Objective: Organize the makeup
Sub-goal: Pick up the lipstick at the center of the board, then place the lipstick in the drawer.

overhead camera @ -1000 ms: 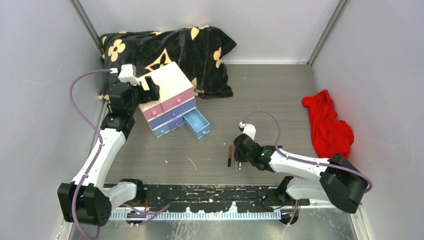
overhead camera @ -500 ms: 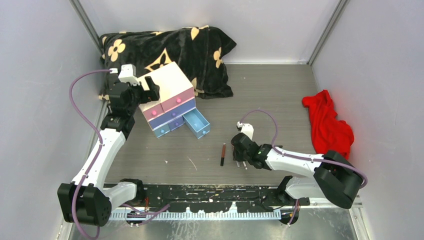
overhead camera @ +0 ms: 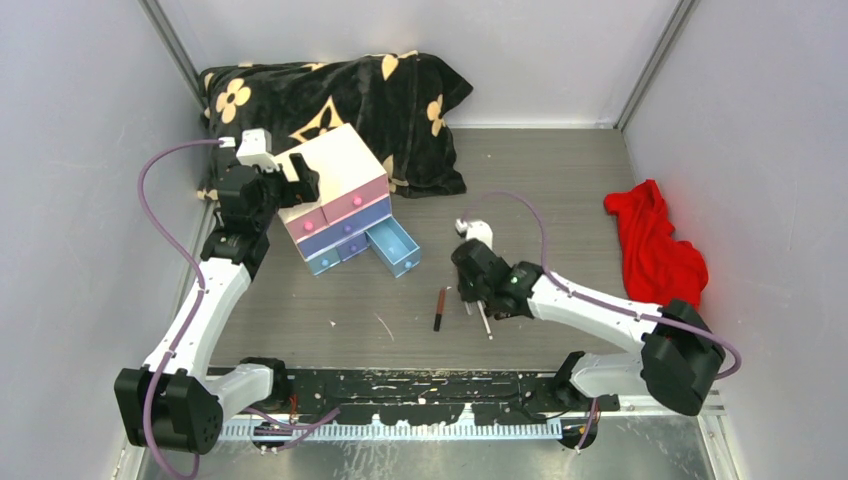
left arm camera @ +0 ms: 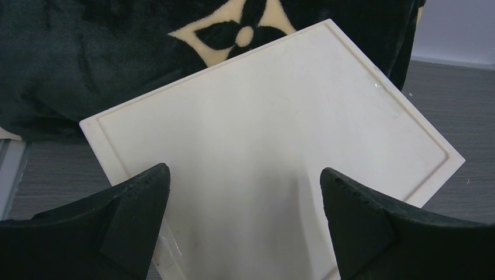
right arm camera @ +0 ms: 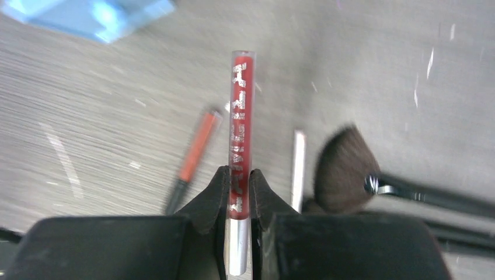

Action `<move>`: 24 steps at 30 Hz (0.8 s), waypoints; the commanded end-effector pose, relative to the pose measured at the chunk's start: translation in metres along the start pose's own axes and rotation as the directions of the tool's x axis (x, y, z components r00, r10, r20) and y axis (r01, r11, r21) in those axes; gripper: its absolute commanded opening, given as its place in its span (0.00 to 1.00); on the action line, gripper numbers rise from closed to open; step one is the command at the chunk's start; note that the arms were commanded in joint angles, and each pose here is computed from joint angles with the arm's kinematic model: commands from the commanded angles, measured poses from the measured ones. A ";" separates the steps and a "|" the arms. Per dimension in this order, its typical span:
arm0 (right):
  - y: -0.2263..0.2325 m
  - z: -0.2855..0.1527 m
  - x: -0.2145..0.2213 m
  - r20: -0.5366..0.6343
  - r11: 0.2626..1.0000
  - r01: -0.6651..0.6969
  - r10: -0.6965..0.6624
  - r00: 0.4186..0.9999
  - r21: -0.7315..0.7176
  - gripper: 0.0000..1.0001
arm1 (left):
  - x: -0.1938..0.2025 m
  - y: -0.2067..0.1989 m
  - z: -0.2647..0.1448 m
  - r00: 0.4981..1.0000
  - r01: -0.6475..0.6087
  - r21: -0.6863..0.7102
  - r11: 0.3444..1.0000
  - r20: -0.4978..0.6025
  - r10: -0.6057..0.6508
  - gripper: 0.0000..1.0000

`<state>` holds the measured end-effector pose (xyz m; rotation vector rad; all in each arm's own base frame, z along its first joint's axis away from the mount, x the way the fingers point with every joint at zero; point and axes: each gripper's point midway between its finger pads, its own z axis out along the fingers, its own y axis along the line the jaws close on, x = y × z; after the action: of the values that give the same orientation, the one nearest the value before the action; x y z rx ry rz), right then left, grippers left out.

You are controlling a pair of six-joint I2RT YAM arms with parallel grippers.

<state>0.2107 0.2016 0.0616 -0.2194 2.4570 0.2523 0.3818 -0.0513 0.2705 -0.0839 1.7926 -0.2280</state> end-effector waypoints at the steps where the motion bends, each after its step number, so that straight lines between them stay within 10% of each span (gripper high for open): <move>1: 0.042 -0.028 -0.075 0.089 0.988 0.131 -0.123 0.988 -0.088 0.01 | 0.048 0.007 -0.009 0.986 0.028 -0.023 0.999 -0.166 -0.032 1.00; 24: 0.130 0.027 -0.146 -0.081 0.899 0.269 -0.314 0.946 -0.344 0.02 | 0.040 0.004 -0.012 0.989 0.033 -0.015 0.999 -0.144 -0.035 1.00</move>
<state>0.2959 0.3254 0.1173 -0.7516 2.5571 0.4300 0.3770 -0.0517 0.2708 -0.0849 1.7956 -0.2351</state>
